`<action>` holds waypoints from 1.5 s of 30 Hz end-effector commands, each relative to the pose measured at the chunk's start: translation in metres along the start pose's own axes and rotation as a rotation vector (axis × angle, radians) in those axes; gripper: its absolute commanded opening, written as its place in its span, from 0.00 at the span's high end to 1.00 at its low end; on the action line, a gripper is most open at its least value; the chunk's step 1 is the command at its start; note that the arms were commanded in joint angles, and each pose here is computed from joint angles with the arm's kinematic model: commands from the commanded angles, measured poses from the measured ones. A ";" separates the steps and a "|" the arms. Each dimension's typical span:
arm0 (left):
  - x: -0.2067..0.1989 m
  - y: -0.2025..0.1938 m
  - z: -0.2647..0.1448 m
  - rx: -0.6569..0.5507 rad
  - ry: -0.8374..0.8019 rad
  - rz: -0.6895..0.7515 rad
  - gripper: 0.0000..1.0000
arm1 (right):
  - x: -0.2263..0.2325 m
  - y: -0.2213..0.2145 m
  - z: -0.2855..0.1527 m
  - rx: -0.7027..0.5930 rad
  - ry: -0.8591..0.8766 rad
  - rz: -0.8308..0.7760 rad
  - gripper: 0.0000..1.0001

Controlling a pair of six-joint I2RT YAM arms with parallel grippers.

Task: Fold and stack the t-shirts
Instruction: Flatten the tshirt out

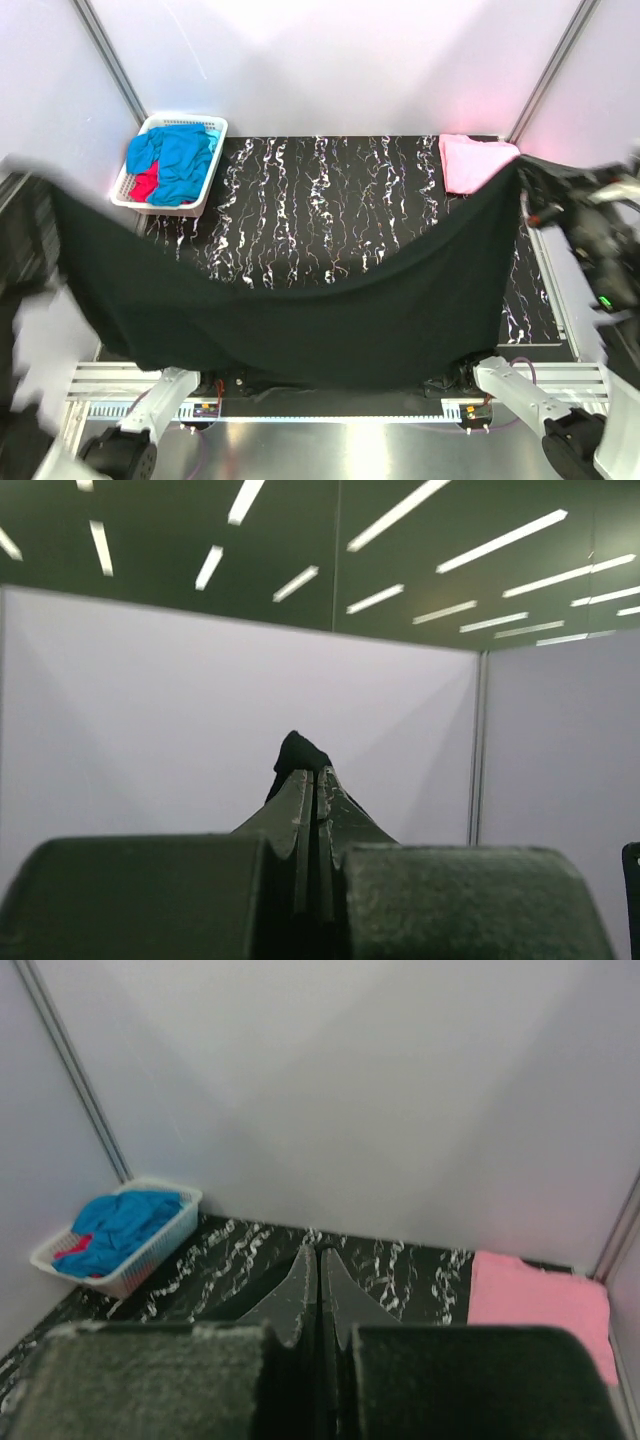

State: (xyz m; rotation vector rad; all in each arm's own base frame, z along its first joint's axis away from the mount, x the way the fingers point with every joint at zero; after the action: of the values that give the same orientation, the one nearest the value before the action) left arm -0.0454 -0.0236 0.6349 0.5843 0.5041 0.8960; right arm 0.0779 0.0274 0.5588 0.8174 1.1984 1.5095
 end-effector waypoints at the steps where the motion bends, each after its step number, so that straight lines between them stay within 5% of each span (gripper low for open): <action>1: 0.065 -0.098 0.077 0.264 0.150 -0.081 1.00 | -0.002 -0.014 0.033 -0.011 -0.065 0.004 1.00; 7: 0.128 -0.186 0.118 0.463 0.361 -0.093 1.00 | -0.003 -0.051 0.085 0.094 -0.121 -0.028 1.00; 11: 0.139 -0.192 0.121 0.474 0.440 -0.066 1.00 | -0.007 -0.042 0.094 0.078 -0.135 -0.080 1.00; 34: 0.032 -0.017 -0.027 0.100 0.324 0.080 1.00 | -0.002 0.013 -0.026 -0.147 0.008 -0.024 1.00; 41: 0.037 -0.029 -0.004 0.148 0.296 0.063 1.00 | 0.002 0.018 -0.031 -0.186 0.031 0.000 1.00; 45: 0.077 -0.080 0.033 0.257 0.410 0.062 1.00 | -0.001 -0.008 -0.003 -0.134 -0.041 0.005 1.00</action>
State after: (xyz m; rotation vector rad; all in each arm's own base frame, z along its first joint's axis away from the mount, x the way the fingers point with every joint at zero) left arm -0.0250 -0.0029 0.6034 0.5623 0.8170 1.0231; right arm 0.0563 0.0221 0.5538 0.7227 1.0968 1.5682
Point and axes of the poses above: each gripper's point midway between its finger pads, its own z axis out along the fingers, its own x axis along the line the jaws close on, y = z × x, the point moved 9 cm from there along -z, back along the fingers, and after that the axes turned 10 degrees about -z, right-handed, at the moved point
